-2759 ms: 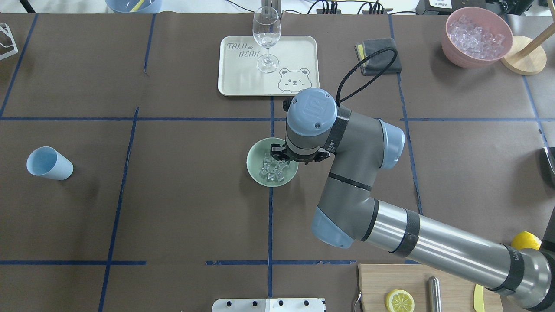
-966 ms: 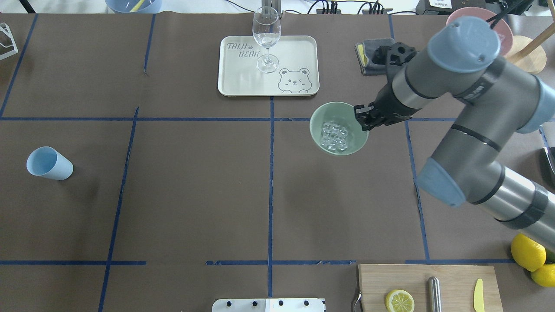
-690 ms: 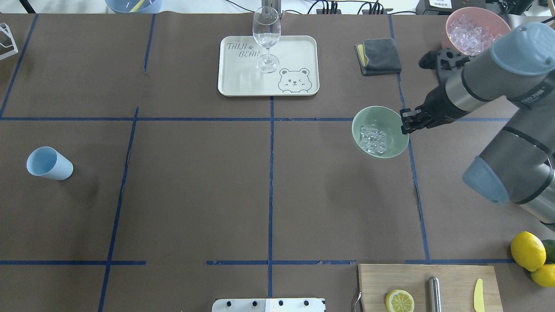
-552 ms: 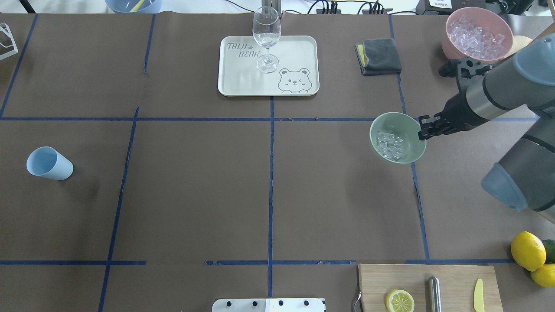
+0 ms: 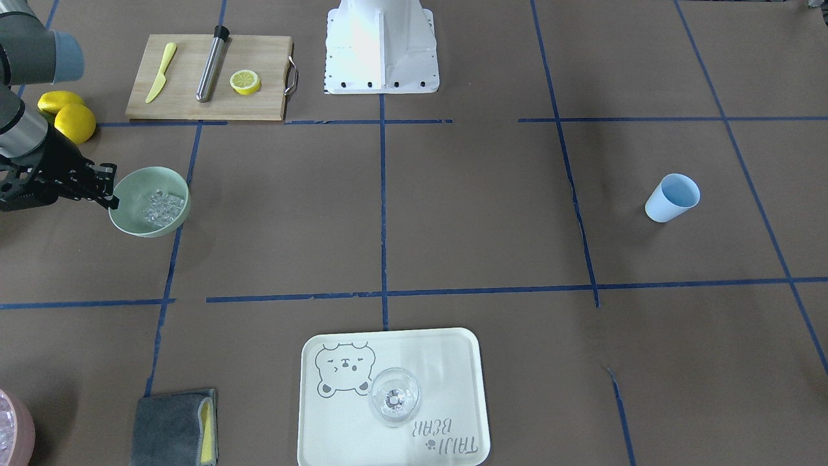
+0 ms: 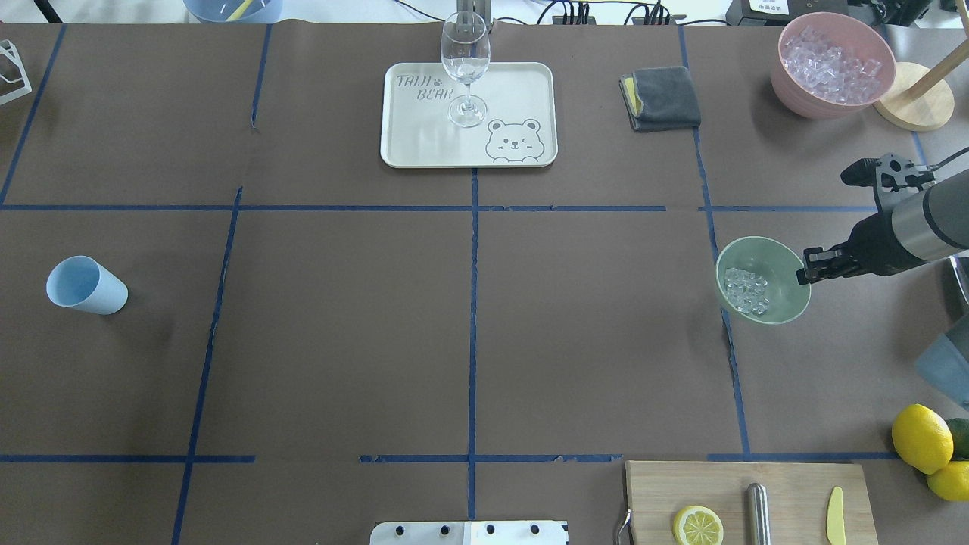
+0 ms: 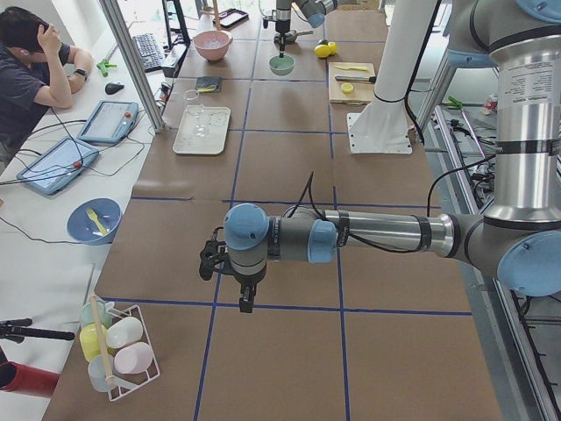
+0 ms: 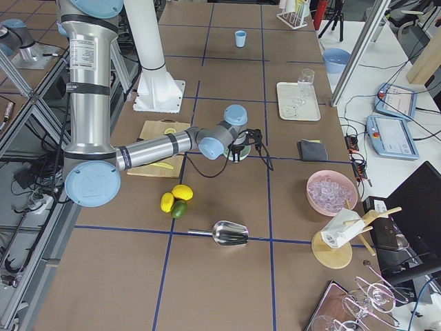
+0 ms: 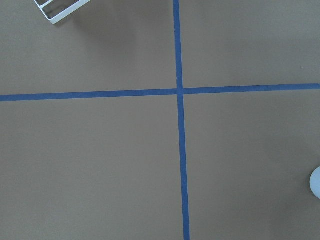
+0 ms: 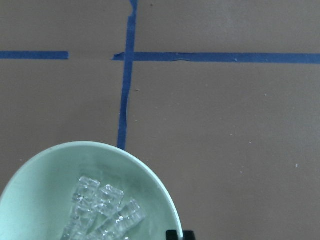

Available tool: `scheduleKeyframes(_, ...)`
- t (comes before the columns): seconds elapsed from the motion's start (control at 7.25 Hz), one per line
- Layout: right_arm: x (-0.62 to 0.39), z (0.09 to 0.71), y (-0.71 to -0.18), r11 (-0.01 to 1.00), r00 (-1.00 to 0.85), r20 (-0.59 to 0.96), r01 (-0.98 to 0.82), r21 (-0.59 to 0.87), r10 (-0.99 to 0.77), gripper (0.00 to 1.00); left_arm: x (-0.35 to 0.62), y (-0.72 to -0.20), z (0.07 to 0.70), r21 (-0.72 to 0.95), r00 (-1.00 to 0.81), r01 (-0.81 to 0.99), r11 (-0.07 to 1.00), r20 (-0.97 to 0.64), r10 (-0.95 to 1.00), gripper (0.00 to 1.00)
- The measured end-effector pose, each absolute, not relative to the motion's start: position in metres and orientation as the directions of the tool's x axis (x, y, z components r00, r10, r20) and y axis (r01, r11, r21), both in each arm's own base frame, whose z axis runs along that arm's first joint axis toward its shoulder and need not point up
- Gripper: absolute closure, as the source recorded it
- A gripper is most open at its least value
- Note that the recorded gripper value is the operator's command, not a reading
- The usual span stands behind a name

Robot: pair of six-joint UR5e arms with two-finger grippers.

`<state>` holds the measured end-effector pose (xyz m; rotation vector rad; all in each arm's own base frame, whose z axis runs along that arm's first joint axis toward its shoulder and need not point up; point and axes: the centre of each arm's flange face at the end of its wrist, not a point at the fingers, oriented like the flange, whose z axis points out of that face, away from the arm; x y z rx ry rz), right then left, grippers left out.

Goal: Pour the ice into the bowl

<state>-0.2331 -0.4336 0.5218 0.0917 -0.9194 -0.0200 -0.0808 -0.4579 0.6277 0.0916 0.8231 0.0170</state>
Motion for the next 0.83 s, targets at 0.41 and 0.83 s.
scheduleKeyframes(0.41, -0.224, 0.569, -0.429, 0.994, 0.593, 0.802, -0.032, 0.101, -0.062, 0.26, -0.081, -0.458, 0.626, 0.1, 0.68, 0.019, 0.995, -0.73, 0.06, 0.0)
scheduleKeyframes(0.83, -0.216, 0.565, -0.438, 0.992, 0.589, 0.806, -0.054, 0.113, -0.06, 0.0, -0.081, -0.459, 0.626, 0.108, 0.681, 0.019, 0.994, -0.73, 0.066, 0.0)
